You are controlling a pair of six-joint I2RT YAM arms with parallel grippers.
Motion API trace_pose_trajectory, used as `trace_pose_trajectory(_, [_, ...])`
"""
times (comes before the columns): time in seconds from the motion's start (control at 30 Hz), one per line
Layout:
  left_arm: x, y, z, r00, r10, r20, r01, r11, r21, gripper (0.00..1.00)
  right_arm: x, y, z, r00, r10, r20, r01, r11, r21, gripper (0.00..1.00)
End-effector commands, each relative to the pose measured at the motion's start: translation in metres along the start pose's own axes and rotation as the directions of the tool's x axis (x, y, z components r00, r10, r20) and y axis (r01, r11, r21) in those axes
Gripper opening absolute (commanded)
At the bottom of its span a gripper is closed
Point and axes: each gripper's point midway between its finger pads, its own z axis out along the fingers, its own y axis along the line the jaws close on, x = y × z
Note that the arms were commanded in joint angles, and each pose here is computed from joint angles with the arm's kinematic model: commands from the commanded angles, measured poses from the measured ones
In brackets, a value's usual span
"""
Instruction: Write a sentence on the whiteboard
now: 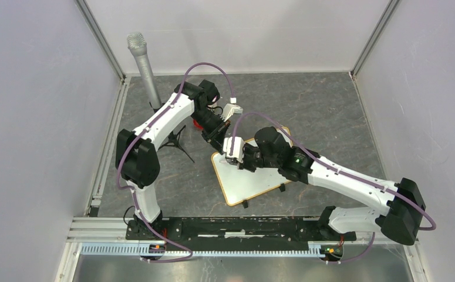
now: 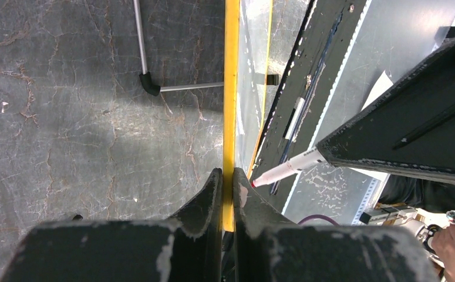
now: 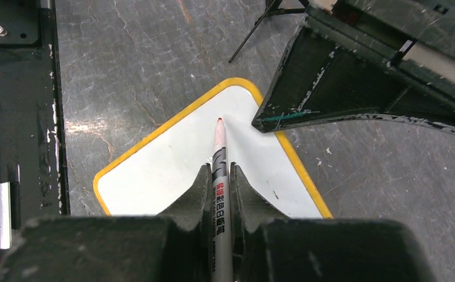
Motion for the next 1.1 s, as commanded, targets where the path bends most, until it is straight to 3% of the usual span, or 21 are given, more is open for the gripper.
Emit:
trace_pose_trajectory(0.0, [-0.007,-0.002,-0.009,0.996,0.085,0.031,-0.085,0.996,-0.018,0.03,-0.042,-0.019,-0.004,0.994,-0.016,0.108,0.011,0.999,0.048,0.00])
trace_pose_trajectory(0.6, [-0.007,-0.003,-0.009,0.996,0.084,0.032,-0.083,0.996,-0.017,0.03,-0.023,-0.025,0.003,0.999,-0.015,0.045,0.012,0.996,0.085,0.00])
trace_pose_trajectory(1.07, [-0.007,-0.002,-0.008,0.996,0.083,0.029,-0.083,0.996,-0.012,0.03,0.004,-0.007,0.005,1.000,-0.006,-0.013,0.006,0.999,0.031,0.00])
